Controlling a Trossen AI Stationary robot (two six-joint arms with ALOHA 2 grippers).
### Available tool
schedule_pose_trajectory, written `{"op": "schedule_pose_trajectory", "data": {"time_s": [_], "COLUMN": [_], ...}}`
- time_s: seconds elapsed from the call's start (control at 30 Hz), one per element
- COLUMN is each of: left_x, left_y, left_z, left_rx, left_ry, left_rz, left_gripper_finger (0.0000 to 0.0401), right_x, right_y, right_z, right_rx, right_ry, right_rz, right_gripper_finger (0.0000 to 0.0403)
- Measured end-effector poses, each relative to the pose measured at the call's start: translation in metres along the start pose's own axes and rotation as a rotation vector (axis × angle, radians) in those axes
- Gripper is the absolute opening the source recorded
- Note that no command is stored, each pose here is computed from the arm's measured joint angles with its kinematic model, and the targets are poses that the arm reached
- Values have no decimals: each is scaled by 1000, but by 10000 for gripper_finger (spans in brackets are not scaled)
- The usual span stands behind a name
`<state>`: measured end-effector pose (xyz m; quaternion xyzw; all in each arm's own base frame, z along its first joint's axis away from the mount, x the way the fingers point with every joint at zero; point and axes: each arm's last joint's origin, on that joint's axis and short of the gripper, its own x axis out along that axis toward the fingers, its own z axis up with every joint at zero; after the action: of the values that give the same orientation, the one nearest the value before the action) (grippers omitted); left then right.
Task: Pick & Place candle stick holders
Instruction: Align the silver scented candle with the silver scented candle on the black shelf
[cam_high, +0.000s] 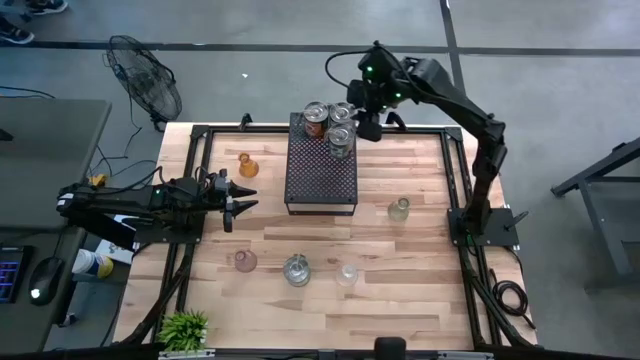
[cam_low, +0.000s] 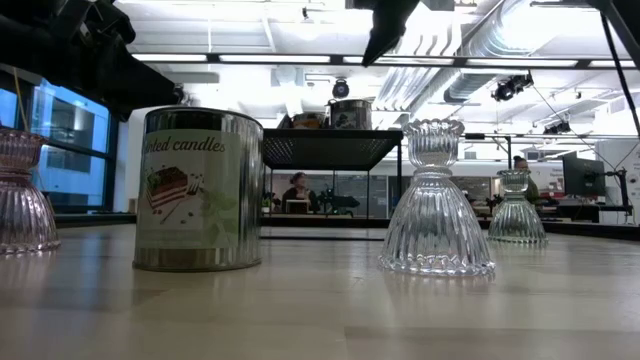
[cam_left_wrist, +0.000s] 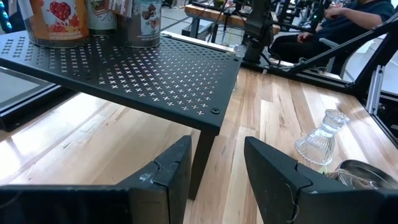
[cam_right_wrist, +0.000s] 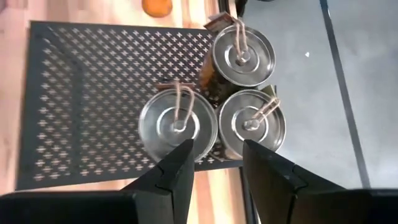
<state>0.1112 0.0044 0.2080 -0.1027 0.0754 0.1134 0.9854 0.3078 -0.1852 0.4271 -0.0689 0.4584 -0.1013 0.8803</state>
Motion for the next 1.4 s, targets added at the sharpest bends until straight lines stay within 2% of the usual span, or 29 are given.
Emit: {"op": "schedule_pose_trajectory", "data": {"time_s": [0.33, 0.67, 0.83, 1.1, 1.3, 1.4], "left_x": [0, 0, 0, 1, 7, 11], "left_y": [0, 0, 0, 1, -1, -4], "left_z": [0, 0, 0, -1, -2, 7], "left_rx": [0, 0, -1, -9, -34, -54], "left_ry": [0, 1, 1, 5, 36, 39], "left_rz": [0, 0, 0, 25, 34, 31], "left_gripper_finger": [145, 145, 145, 145, 145, 145], "right_x": [-19, 1, -1, -1, 6, 10], "right_y": [14, 32, 45, 76, 102, 113], "right_z": [-8, -26, -43, -86, -114, -126], "right_rx": [38, 22, 46, 87, 67, 53], "right_ry": [19, 43, -46, -200, -362, -433], "right_rz": [75, 109, 79, 19, -29, -67], "right_gripper_finger": [129, 129, 129, 129, 129, 129]}}
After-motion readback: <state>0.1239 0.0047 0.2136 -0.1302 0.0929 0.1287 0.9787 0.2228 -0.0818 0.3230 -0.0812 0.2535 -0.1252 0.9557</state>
